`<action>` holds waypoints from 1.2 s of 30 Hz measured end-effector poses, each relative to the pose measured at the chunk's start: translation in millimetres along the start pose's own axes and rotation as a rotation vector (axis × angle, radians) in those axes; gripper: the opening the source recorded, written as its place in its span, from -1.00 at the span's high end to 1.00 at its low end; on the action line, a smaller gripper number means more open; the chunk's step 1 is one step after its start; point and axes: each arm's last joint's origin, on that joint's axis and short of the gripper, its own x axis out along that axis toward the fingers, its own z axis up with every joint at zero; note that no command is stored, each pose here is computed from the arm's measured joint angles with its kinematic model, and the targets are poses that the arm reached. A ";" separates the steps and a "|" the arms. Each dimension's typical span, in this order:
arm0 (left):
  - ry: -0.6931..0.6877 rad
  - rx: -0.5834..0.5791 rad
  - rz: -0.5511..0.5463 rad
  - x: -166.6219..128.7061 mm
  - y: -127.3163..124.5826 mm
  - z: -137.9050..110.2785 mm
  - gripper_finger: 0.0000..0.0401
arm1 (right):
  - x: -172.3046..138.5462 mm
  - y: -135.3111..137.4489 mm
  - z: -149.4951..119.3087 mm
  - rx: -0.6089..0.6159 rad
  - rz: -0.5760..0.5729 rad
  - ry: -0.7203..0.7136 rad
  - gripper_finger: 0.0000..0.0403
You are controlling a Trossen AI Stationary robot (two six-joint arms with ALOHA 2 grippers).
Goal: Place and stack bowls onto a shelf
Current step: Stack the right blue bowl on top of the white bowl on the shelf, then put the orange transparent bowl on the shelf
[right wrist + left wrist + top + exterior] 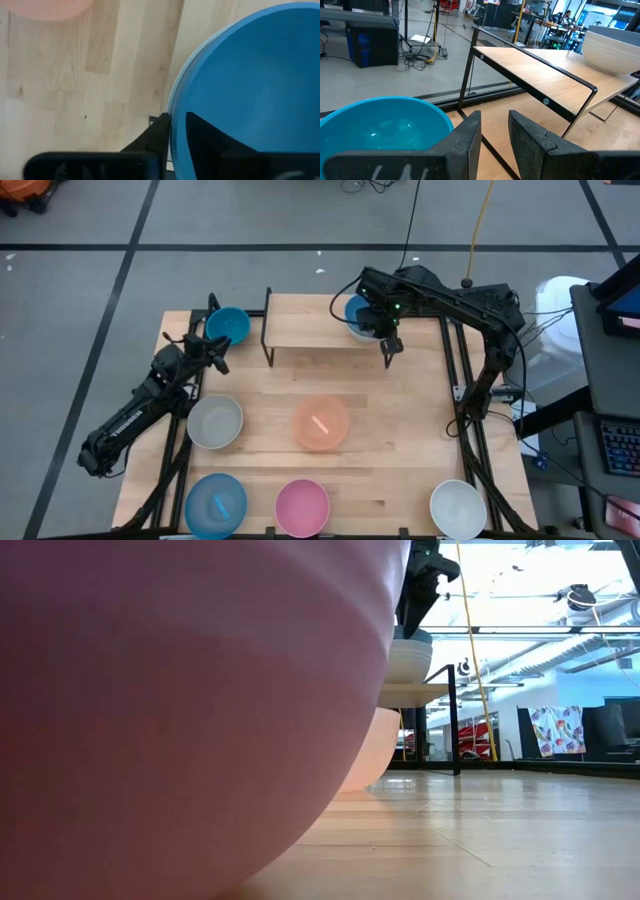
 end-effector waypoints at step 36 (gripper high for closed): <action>-0.245 -0.253 -0.044 -2.8 -4.1 22.8 0.48 | -137.1 145.4 -77.2 0.215 -0.099 -0.353 0.56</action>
